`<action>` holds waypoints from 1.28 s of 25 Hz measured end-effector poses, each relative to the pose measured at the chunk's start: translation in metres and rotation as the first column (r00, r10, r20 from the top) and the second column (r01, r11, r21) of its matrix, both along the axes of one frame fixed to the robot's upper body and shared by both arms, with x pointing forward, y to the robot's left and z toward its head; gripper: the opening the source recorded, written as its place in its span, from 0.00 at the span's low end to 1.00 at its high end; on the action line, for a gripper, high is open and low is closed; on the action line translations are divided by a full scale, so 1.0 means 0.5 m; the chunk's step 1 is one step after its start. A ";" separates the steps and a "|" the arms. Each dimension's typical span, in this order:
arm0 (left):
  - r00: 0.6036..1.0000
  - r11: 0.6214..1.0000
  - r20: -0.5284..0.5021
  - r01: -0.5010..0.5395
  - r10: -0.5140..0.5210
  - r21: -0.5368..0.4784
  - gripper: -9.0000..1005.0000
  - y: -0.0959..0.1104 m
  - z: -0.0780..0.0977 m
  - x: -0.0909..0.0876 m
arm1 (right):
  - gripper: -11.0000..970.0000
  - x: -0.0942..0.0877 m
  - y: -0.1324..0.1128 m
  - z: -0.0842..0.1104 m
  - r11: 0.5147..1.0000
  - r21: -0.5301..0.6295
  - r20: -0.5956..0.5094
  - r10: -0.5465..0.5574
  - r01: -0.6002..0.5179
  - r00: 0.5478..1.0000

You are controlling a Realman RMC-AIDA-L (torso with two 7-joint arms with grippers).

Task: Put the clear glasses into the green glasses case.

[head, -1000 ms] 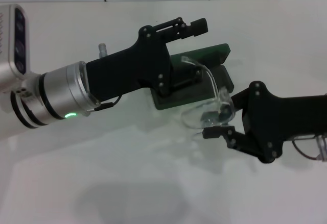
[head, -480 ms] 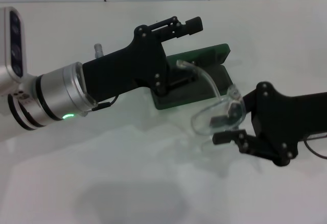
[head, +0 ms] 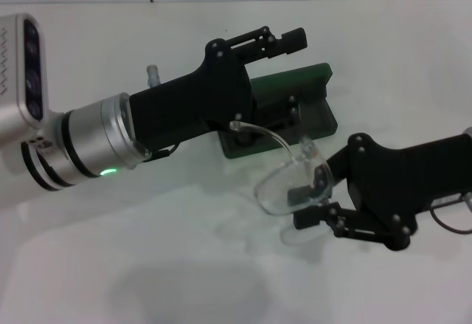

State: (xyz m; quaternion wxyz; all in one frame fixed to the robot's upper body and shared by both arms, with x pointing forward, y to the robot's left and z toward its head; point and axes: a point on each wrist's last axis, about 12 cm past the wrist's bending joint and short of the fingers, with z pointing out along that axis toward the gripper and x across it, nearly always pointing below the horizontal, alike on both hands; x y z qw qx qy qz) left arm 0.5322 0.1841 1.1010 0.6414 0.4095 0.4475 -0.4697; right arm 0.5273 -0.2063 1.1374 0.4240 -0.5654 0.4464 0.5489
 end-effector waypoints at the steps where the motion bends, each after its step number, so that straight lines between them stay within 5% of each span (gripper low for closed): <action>1: 1.000 1.000 0.001 0.001 -0.001 0.000 0.59 0.000 0.000 -0.001 | 0.16 0.003 0.001 -0.001 1.000 -0.009 -0.007 -0.007 0.007 1.000; 25: 1.000 0.999 0.006 0.016 -0.016 -0.032 0.59 -0.006 0.004 -0.006 | 0.16 0.030 -0.003 0.002 0.992 -0.096 -0.027 -0.079 0.076 0.997; 32: 0.987 0.985 0.012 -0.162 0.163 -0.050 0.59 0.032 -0.007 0.005 | 0.16 0.043 -0.031 0.003 0.974 -0.081 0.081 -0.206 0.213 0.975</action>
